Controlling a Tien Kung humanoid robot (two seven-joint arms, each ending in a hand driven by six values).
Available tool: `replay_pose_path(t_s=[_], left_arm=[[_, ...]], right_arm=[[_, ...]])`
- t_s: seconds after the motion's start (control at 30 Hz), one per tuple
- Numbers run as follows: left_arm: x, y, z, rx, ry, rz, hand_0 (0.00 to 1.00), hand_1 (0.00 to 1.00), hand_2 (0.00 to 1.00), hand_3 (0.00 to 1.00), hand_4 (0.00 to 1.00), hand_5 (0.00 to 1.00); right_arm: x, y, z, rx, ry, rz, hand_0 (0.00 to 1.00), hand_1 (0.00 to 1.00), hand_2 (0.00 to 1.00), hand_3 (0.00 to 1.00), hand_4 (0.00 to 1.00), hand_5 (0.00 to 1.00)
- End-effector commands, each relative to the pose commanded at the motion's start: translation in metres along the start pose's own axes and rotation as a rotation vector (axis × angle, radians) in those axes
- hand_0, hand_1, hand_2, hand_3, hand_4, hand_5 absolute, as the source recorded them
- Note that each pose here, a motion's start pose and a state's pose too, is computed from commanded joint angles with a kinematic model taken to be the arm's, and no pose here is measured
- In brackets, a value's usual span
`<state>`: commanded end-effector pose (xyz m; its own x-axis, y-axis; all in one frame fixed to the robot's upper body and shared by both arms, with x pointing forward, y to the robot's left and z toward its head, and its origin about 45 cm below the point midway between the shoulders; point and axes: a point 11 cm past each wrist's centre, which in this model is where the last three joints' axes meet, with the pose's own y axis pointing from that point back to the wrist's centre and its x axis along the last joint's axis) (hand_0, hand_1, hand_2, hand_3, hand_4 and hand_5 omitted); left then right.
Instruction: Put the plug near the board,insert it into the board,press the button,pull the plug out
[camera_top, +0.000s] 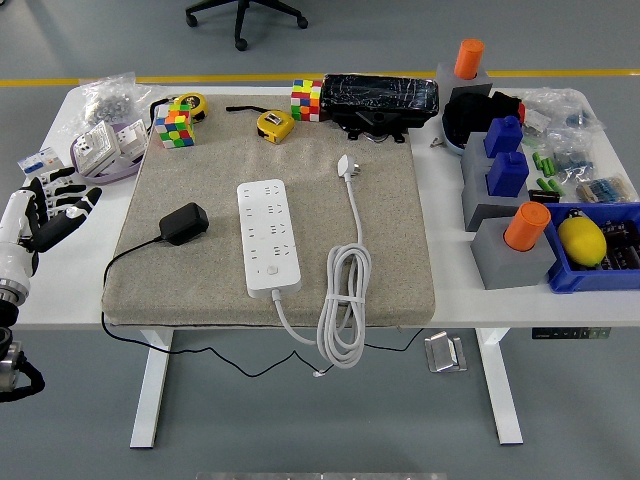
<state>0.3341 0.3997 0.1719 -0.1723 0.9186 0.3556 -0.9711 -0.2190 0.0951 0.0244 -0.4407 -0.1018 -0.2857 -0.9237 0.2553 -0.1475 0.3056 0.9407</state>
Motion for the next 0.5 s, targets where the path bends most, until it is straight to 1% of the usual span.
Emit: replay_pose_path(t_s=[0.2, 0.33, 0.5], left_arm=[[0.002, -0.003, 0.005, -0.012, 0.015, 0.014, 0.581, 0.659, 0.677, 0.806, 0.848, 0.412], [0.004, -0.007, 0.012, -0.024, 0.027, 0.024, 0.581, 0.659, 0.677, 0.806, 0.848, 0.412], [0.001, -0.011, 0.020, -0.041, 0.046, 0.026, 0.581, 0.658, 0.677, 0.808, 0.848, 0.413]], right_arm=[[0.003, 0.000, -0.012, 0.022, 0.000, 0.003, 0.609, 0.681, 0.658, 0.565, 0.973, 0.587], [0.007, 0.000, -0.020, 0.036, -0.010, 0.008, 0.609, 0.681, 0.658, 0.565, 0.973, 0.587], [0.014, 0.000, -0.041, 0.065, -0.028, 0.024, 0.610, 0.681, 0.661, 0.565, 0.972, 0.588]])
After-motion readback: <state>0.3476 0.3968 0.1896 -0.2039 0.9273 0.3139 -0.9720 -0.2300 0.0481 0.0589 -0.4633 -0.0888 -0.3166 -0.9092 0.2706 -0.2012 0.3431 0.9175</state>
